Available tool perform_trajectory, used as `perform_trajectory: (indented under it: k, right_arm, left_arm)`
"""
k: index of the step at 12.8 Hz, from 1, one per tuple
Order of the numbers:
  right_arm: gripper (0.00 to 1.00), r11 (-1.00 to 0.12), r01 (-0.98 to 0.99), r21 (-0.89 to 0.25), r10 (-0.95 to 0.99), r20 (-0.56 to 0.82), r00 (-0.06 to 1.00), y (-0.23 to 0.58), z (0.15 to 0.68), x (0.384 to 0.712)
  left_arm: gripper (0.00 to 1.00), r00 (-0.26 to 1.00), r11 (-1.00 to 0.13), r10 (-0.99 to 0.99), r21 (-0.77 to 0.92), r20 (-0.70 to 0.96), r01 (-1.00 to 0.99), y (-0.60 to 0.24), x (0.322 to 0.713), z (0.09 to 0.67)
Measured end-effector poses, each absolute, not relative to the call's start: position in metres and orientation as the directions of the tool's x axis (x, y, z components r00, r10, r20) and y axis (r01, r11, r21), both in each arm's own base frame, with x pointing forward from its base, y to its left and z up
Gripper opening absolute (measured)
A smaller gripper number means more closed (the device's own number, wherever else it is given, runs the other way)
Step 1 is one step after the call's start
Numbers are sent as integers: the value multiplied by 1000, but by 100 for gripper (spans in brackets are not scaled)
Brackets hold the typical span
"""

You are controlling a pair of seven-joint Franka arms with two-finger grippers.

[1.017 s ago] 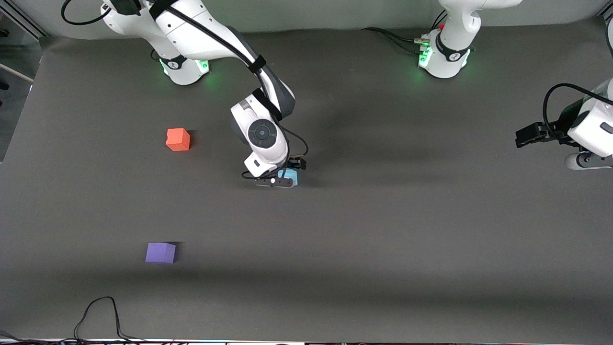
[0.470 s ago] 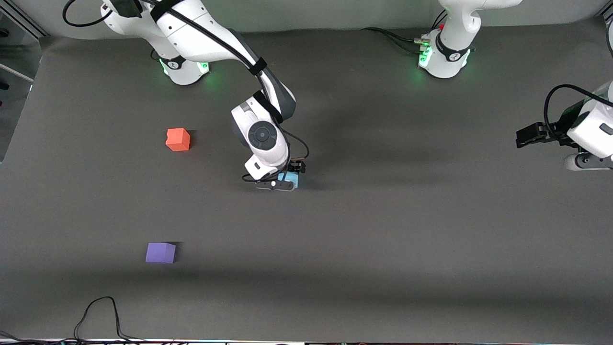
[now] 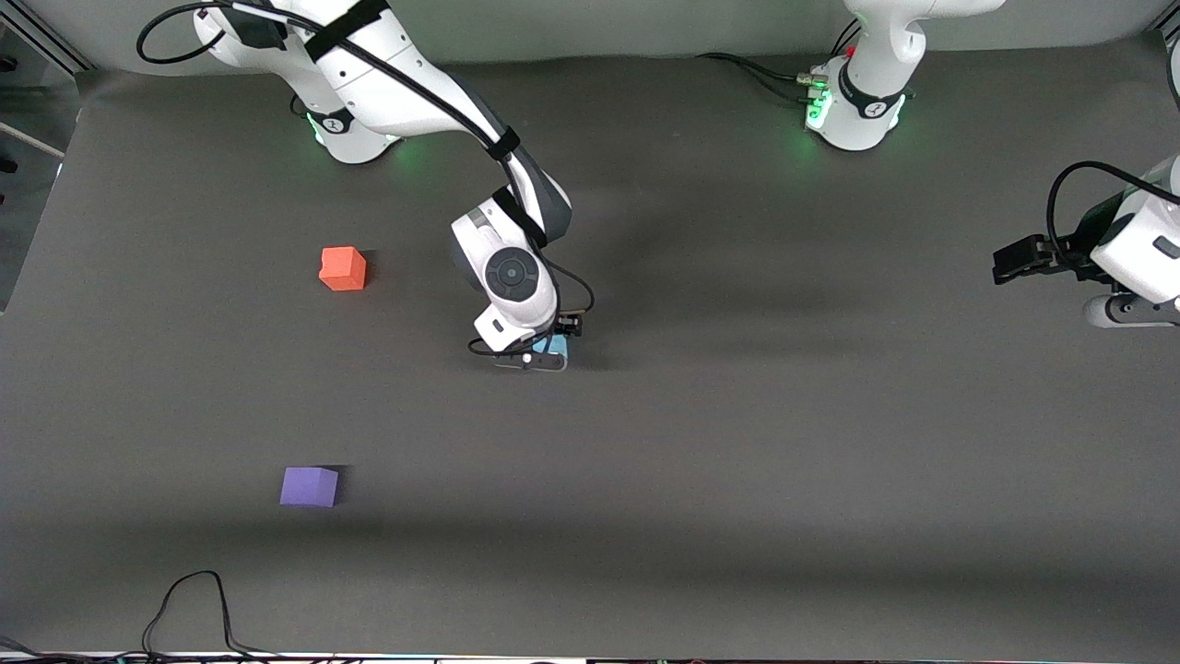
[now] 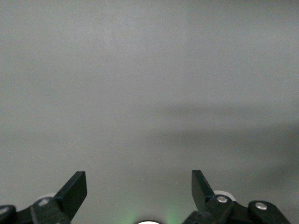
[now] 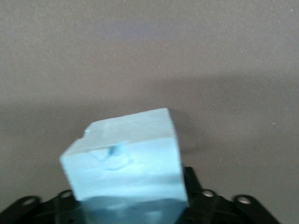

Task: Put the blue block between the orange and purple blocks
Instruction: 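Carry the blue block with the right gripper between orange and purple blocks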

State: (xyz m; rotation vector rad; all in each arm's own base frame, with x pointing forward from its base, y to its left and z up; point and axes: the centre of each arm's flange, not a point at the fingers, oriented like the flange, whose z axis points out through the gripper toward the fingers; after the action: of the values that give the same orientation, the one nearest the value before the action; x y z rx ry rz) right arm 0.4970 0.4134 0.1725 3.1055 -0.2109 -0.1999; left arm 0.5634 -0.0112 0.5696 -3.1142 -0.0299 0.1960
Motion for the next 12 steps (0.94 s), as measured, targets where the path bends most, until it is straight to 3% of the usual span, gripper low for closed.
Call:
perform_trajectory:
  k: [1,6,9,12]
  right_arm:
    - [62,-990,-135,24,-137,-117,984,415,177,501]
    - [59,-987,-159,35,-162,-130,978,413,238,543]
    - [59,-985,-172,34,-175,-174,969,387,329,567]
    - [59,-987,-159,14,-159,-200,967,355,423,559]
  left_arm:
    - [100,992,-1000,19,-22,-125,16,-12,563,570]
    - [100,992,-1000,11,-21,-123,8,-16,564,571]
    - [100,993,-1000,7,-21,-122,4,-17,564,571]
    - [100,993,-1000,8,-21,-121,5,-17,564,571]
